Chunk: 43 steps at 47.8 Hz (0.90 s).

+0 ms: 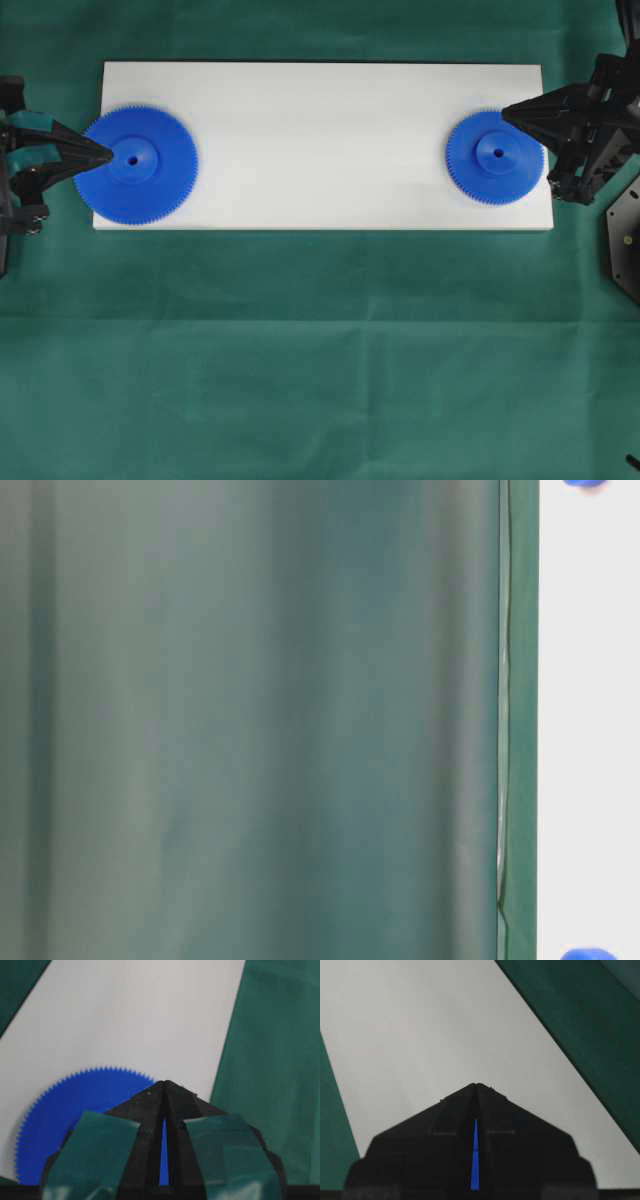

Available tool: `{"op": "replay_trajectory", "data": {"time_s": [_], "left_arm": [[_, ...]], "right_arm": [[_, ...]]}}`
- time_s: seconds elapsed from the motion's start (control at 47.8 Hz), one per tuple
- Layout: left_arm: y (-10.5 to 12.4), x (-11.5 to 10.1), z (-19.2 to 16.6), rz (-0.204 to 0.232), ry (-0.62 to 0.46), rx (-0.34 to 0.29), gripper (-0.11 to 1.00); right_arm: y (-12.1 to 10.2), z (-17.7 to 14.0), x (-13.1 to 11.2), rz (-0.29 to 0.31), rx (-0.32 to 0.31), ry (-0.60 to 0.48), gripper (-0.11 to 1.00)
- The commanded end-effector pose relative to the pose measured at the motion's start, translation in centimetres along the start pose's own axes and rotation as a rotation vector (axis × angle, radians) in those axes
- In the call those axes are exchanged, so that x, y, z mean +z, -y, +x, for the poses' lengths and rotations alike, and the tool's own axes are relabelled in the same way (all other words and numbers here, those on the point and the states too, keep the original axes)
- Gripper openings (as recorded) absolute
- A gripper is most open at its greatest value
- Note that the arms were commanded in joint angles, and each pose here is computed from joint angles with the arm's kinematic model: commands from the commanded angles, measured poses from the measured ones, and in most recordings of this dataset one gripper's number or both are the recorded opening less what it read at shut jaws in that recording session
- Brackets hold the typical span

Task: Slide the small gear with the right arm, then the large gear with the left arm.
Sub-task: 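Lift the right gripper off the small gear and retract it right, then lower the closed left gripper onto the large blue gear's hub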

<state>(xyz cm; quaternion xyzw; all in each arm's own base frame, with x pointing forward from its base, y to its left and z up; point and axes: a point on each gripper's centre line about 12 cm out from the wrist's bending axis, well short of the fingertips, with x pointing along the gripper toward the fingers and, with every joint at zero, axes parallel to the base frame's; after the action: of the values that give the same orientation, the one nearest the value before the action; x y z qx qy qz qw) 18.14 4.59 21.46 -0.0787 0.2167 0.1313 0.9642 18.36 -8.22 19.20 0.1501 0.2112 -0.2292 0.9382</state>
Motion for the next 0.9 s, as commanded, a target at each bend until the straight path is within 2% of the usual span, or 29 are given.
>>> {"op": "replay_trajectory", "data": {"time_s": [0.0,0.168,0.607,0.88], "left_arm": [[0.0,0.8,0.2,-0.004,0.005,0.005,0.0],[-0.4,0.6,0.5,-0.007,-0.012,0.021,0.0],[-2.1,-2.9,3.0,-0.034,-0.168,0.092,0.0],[-2.6,-4.0,3.8,-0.042,-0.18,0.111,0.0]], "right_arm": [[-0.1,0.0,0.5,0.001,0.006,0.018,0.5],[-0.2,0.0,0.5,0.001,0.014,0.024,0.5],[-0.3,0.1,0.3,-0.002,0.024,0.023,0.5],[-0.3,0.2,0.2,-0.002,0.024,0.02,0.5]]}}
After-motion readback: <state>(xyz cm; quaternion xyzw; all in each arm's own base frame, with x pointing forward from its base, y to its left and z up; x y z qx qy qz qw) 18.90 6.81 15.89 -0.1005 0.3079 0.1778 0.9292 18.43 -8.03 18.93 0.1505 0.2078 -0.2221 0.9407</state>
